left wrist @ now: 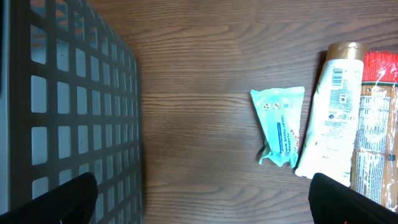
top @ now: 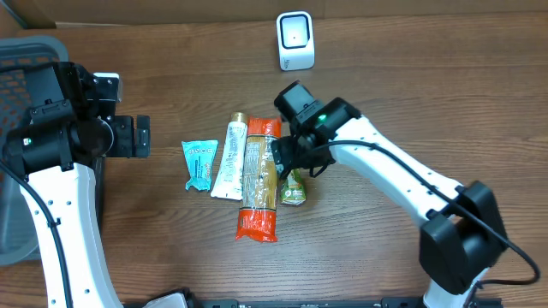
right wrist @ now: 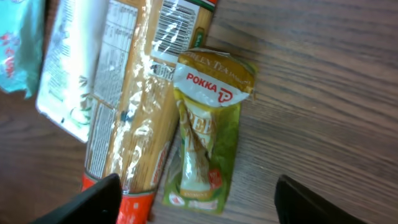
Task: Scan the item barcode
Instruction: 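Swing the right gripper over the green tea pouch, then grasp the green tea pouch with the right gripper and pull it right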
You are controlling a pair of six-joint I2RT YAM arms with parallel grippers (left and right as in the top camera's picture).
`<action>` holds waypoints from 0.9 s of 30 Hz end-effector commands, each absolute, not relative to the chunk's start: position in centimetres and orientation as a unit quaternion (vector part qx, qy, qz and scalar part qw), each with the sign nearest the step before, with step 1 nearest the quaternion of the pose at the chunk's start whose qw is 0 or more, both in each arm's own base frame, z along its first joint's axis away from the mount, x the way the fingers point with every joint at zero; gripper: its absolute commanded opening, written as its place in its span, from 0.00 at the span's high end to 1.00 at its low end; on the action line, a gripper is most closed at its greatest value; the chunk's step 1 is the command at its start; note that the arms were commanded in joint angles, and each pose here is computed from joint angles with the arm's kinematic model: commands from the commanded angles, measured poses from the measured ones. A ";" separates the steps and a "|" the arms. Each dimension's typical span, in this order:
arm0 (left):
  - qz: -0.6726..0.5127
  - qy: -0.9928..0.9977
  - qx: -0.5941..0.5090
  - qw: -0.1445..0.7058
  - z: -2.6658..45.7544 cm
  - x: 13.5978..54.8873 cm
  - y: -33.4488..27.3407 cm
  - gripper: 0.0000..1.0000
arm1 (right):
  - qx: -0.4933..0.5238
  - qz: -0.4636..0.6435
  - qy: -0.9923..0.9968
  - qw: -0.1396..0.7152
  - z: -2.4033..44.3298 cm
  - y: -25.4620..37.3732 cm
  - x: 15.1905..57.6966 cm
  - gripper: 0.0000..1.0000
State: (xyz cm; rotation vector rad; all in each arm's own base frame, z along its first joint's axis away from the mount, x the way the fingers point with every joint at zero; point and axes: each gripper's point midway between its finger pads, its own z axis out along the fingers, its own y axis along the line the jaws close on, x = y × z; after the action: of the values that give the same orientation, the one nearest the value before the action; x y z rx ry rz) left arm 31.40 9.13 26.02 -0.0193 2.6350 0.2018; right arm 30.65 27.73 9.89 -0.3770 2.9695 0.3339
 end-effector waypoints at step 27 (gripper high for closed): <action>0.073 0.964 0.000 0.254 26.4 31.4 9.1 0.00 | -0.066 0.134 0.988 -0.043 4.2 19.2 33.1 0.44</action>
State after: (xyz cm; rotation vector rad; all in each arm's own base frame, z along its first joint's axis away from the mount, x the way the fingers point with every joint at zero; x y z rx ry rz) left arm 31.41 9.14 26.03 -0.0193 2.6346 0.2019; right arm 32.74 20.97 4.54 -0.2287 3.1802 0.3878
